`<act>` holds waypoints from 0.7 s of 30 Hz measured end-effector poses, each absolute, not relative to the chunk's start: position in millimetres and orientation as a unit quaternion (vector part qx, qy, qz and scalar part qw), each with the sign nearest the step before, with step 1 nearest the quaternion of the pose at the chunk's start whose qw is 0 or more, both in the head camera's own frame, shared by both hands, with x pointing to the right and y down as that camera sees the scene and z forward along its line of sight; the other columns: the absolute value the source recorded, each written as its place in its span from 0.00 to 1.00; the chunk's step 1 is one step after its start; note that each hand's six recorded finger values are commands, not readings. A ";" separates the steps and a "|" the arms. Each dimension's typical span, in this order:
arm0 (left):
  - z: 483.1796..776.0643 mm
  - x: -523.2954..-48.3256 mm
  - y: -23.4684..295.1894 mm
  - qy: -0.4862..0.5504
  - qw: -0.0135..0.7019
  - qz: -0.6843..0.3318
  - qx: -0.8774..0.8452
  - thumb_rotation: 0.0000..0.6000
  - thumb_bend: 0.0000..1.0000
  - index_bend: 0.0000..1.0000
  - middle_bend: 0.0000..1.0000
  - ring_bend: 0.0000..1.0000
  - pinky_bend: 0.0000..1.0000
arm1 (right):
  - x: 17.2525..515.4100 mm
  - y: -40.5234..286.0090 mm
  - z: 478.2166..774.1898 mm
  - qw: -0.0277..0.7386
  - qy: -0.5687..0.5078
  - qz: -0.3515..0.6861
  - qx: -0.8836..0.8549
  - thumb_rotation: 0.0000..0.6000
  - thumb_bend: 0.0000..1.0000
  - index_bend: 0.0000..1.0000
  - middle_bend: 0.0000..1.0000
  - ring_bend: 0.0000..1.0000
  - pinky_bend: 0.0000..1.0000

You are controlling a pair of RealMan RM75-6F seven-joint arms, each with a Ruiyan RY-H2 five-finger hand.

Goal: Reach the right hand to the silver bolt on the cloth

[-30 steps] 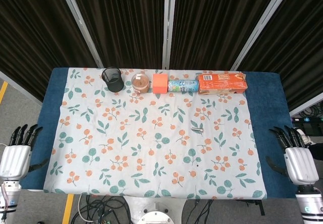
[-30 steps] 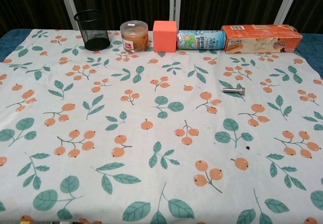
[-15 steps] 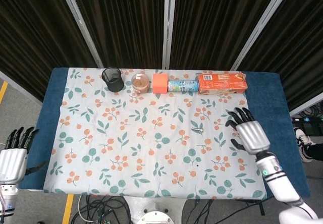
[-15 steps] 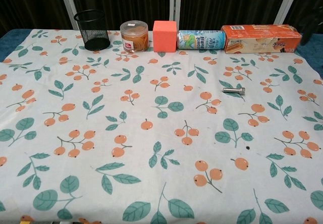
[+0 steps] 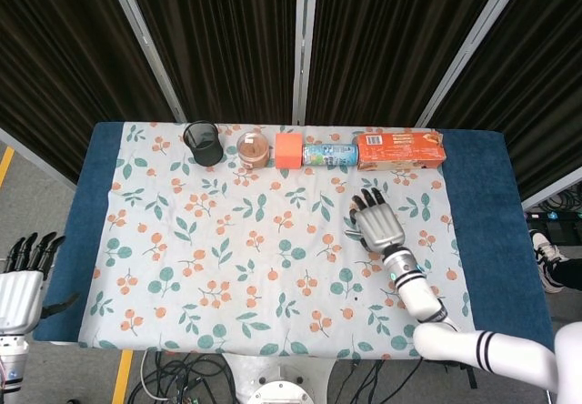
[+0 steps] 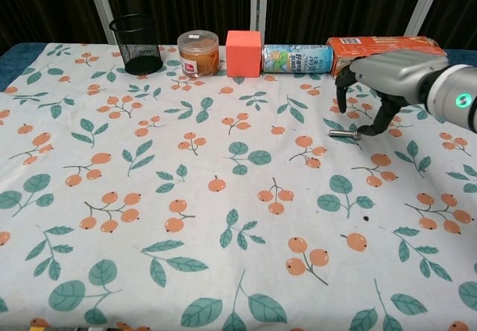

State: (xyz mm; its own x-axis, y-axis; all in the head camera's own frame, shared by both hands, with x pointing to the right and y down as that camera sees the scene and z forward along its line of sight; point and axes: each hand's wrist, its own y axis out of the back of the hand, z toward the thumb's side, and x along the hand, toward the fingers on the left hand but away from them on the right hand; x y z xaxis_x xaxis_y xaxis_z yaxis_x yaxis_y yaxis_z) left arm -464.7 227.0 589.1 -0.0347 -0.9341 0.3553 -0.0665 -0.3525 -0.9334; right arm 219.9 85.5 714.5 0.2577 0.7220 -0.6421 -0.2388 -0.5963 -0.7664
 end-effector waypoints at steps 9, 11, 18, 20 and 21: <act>591.7 -467.6 229.5 0.430 0.370 -0.579 -0.586 1.00 0.00 0.12 0.09 0.00 0.04 | 200.9 86.6 738.5 0.426 -0.157 0.598 -0.660 1.00 0.21 0.47 0.16 0.00 0.00; 592.0 -468.6 230.2 0.431 0.369 -0.580 -0.585 1.00 0.00 0.12 0.09 0.00 0.04 | 200.3 87.1 741.3 0.424 -0.155 0.600 -0.660 1.00 0.21 0.48 0.16 0.00 0.00; 593.3 -469.6 231.1 0.431 0.368 -0.580 -0.585 1.00 0.00 0.12 0.09 0.00 0.04 | 199.9 87.3 746.2 0.418 -0.157 0.603 -0.662 1.00 0.22 0.51 0.17 0.00 0.00; 593.6 -469.7 231.1 0.432 0.368 -0.579 -0.586 1.00 0.00 0.12 0.09 0.00 0.04 | 199.2 87.6 747.3 0.416 -0.157 0.602 -0.663 1.00 0.22 0.52 0.17 0.00 0.00; 593.8 -469.8 231.1 0.432 0.367 -0.579 -0.586 1.00 0.00 0.12 0.09 0.00 0.04 | 198.7 87.7 747.9 0.416 -0.157 0.602 -0.664 1.00 0.22 0.52 0.17 0.00 0.00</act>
State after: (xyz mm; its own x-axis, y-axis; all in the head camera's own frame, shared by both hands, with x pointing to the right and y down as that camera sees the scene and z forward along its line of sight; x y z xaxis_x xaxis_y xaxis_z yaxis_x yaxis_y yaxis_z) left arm -469.8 231.1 593.8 -0.0434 -0.9313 0.3616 -0.0800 -0.3576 -0.9305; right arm 198.7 87.7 747.9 0.2267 0.7089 -0.6678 -0.2910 -0.6051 -0.7411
